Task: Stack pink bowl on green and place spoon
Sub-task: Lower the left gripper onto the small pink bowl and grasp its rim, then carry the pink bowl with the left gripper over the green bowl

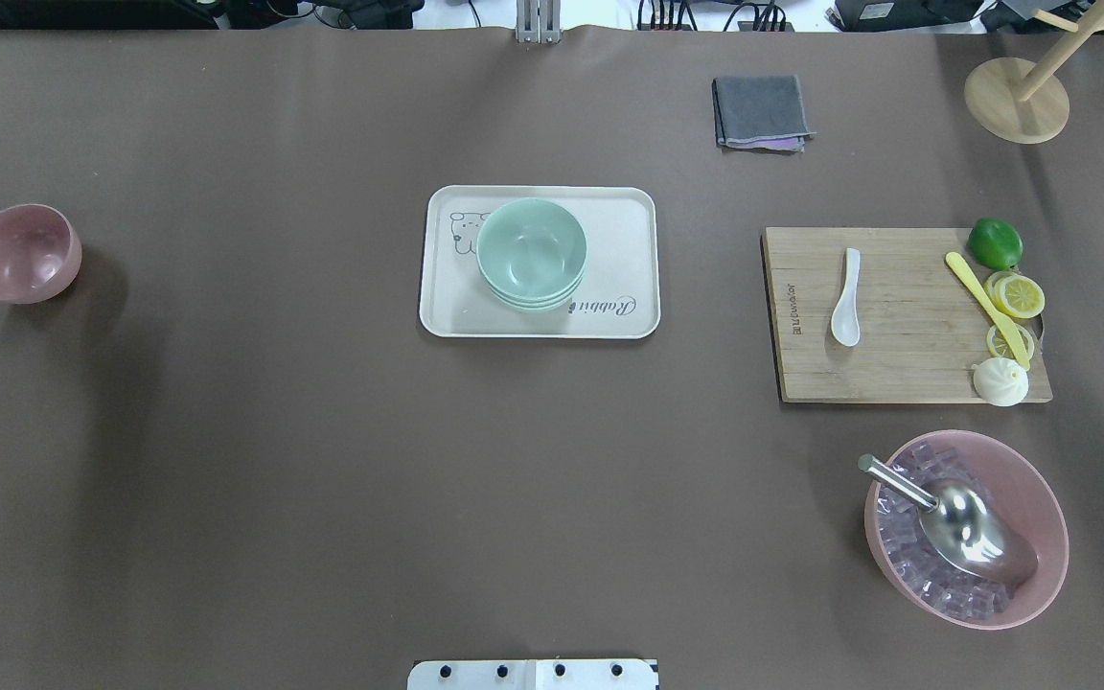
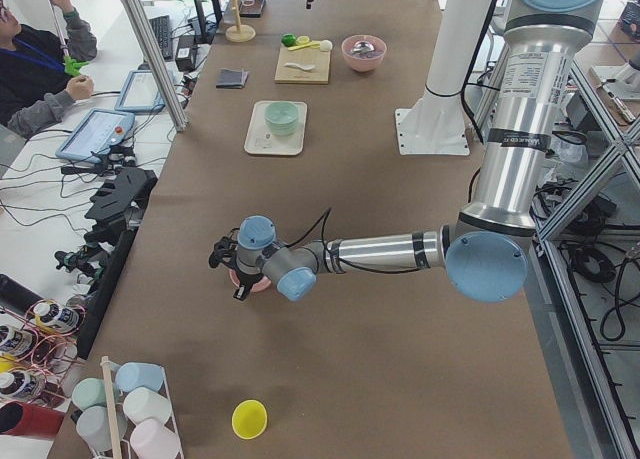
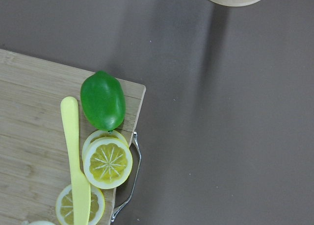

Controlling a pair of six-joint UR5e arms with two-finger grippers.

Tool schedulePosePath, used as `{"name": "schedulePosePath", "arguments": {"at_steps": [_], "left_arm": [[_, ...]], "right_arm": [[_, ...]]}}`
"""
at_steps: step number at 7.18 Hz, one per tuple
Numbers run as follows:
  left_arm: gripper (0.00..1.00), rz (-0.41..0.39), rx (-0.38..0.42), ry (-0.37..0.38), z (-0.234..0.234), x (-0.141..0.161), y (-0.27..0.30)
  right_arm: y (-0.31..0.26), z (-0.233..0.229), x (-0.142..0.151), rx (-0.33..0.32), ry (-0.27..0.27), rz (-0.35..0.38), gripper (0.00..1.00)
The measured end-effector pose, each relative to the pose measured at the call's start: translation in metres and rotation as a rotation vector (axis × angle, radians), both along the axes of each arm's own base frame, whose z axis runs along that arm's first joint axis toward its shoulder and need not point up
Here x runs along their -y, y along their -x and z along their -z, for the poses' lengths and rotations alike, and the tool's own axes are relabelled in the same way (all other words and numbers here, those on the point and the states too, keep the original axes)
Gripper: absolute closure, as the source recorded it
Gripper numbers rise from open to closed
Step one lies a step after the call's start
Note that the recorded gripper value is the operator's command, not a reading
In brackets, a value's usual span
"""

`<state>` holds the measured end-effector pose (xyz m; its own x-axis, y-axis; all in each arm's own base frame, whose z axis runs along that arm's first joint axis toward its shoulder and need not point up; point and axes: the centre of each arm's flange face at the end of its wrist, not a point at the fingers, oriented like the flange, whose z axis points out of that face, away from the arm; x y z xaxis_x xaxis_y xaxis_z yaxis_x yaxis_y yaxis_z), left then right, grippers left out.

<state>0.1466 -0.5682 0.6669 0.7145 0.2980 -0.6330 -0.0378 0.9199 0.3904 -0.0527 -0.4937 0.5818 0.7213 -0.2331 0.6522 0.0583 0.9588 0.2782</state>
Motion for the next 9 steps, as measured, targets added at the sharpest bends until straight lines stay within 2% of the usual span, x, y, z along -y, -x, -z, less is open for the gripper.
{"name": "schedulePosePath", "arguments": {"at_steps": [2,4,7,9], "left_arm": [[1.00,0.009,-0.061,0.002,0.029,0.001,-0.005],[1.00,0.070,-0.180,0.056,0.084,0.003,-0.017],[1.00,0.118,-0.342,0.133,0.197,-0.015,-0.102],[1.00,0.165,-0.391,0.175,0.276,-0.033,-0.177]], "right_arm": [[0.000,0.001,0.000,0.001,-0.001,0.000,0.00],[0.000,0.002,0.000,0.002,-0.003,0.001,0.00],[0.000,0.002,-0.002,0.004,-0.003,0.001,0.00],[0.000,0.002,-0.003,0.004,-0.001,0.002,0.00]]}}
